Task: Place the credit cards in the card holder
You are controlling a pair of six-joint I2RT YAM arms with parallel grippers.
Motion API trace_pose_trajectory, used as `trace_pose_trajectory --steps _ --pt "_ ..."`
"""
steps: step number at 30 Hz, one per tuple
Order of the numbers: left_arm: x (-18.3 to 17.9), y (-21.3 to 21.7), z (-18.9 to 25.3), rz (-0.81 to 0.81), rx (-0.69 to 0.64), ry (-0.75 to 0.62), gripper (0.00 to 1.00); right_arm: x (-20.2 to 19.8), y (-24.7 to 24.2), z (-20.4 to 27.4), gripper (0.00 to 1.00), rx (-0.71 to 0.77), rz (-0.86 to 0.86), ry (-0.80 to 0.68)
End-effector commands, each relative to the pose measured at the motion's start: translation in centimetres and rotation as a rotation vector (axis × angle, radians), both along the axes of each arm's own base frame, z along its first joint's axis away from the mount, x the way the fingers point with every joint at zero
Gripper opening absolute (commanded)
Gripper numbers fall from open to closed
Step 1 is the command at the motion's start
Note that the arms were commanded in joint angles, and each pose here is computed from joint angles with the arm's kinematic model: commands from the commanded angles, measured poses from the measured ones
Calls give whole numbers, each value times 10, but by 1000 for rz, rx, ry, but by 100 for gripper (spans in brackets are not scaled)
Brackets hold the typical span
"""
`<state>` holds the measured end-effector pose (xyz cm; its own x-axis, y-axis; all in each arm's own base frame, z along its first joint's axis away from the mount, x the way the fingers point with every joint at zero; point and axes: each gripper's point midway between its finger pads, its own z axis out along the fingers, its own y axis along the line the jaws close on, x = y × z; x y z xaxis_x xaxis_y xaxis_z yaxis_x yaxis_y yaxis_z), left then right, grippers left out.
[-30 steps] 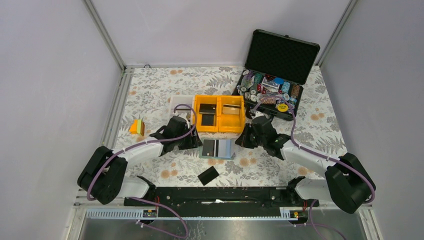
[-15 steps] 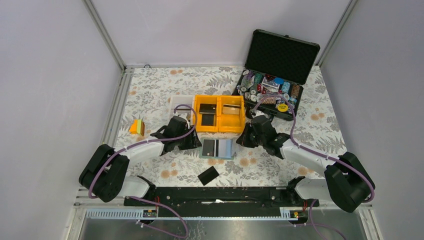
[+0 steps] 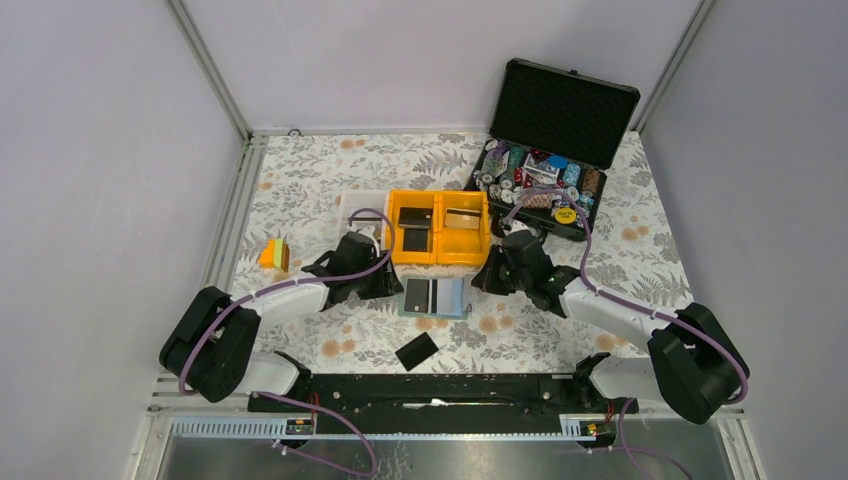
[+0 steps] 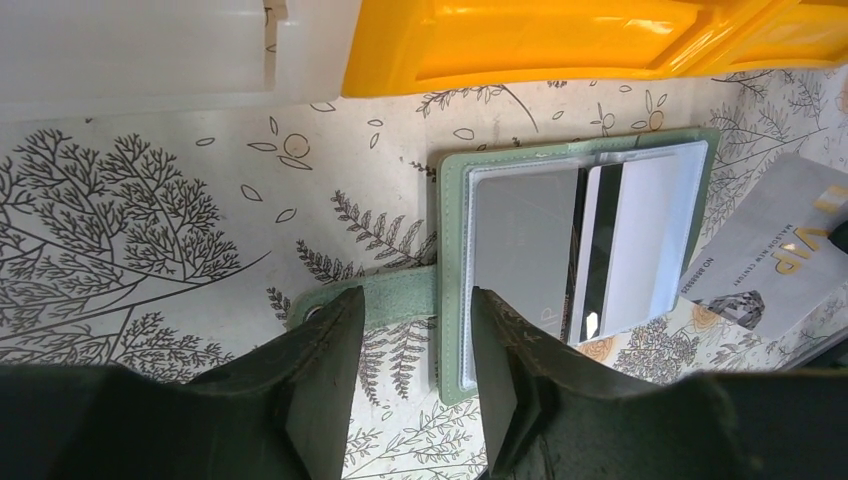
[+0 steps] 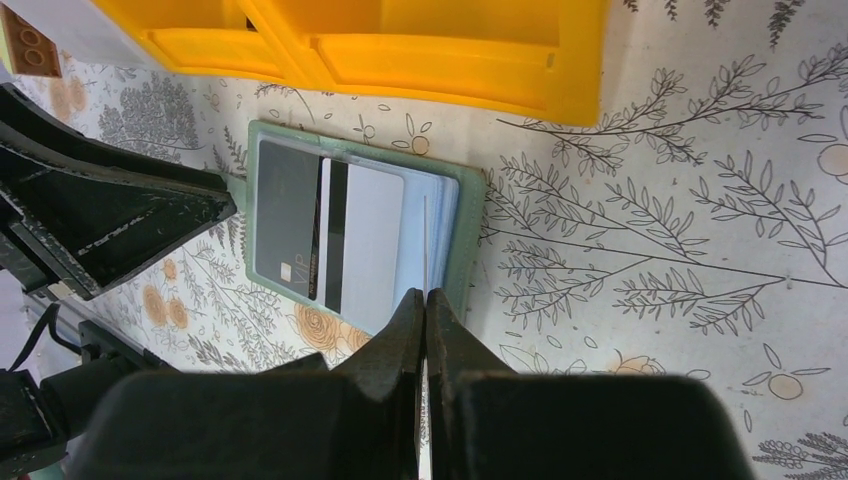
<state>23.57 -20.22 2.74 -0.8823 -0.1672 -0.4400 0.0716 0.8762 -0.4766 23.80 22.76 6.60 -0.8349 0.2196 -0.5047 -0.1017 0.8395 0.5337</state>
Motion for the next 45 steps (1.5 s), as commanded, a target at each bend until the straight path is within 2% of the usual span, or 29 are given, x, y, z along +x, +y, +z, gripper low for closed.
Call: trace_pose_trajectory --steps 1,31,34,40,45 --pt "6 -8 5 -15 -40 -25 45 10 13 14 0 65 9 -25" --pt "0 -29 8 -39 -150 -15 23 22 36 47 0 185 26 -75" --pt "1 -26 8 -31 -97 -33 27 25 28 43 0 139 -2 -81" --pt "7 -14 32 23 3 -129 49 26 12 37 0 60 -36 -89" --pt "13 -13 63 79 34 -239 54 23 3 35 0 25 -45 -96"
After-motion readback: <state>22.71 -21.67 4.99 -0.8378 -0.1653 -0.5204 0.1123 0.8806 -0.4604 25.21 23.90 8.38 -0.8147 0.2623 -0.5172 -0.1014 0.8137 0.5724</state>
